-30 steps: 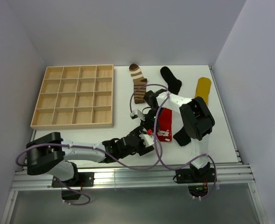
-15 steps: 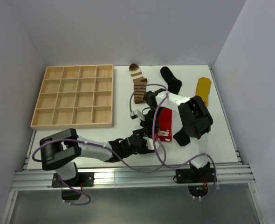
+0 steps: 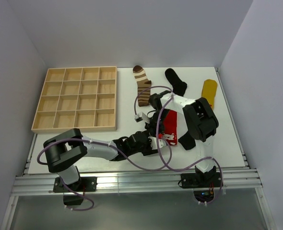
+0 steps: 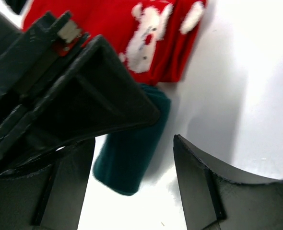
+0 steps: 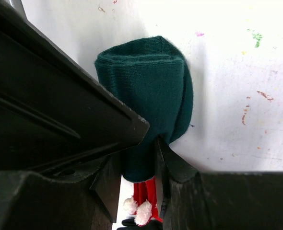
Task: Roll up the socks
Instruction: Roll the sock at the center of the board, then pick up the sock at the center of the board.
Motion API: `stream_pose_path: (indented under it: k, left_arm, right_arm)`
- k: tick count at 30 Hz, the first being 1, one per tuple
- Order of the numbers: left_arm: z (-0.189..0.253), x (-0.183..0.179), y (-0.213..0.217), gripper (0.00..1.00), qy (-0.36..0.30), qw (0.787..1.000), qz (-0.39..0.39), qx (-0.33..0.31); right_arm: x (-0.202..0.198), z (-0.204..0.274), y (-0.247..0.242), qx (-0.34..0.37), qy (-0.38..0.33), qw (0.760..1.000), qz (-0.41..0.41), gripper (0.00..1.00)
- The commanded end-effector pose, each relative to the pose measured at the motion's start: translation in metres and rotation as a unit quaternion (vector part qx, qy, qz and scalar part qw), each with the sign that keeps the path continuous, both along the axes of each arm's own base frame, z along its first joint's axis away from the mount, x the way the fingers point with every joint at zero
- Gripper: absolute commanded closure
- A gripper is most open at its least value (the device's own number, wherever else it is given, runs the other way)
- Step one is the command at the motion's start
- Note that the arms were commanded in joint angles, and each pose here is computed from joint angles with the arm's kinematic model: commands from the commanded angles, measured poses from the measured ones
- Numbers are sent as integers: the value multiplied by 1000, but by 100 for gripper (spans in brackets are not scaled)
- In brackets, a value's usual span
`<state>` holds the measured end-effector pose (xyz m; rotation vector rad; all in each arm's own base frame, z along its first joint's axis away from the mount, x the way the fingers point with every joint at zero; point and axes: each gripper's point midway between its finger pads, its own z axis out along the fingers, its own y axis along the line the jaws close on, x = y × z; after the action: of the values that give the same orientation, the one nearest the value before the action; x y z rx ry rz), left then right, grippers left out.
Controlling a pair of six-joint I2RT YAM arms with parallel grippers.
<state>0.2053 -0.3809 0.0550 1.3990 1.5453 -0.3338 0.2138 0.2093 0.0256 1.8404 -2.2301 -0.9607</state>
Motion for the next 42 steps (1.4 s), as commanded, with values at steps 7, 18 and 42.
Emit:
stream_pose_path:
  k: [7, 18, 42]
  left_arm:
    - [11, 5, -16, 29, 48, 998, -12, -40]
    - [-7, 17, -9, 31, 67, 997, 9, -29]
    - [-43, -8, -6, 100, 218, 975, 43, -16]
  right_arm:
    - [2, -24, -19, -44, 6, 999, 24, 88]
    - [-1, -23, -21, -33, 25, 999, 23, 88]
    - [13, -19, -10, -18, 14, 1000, -13, 71]
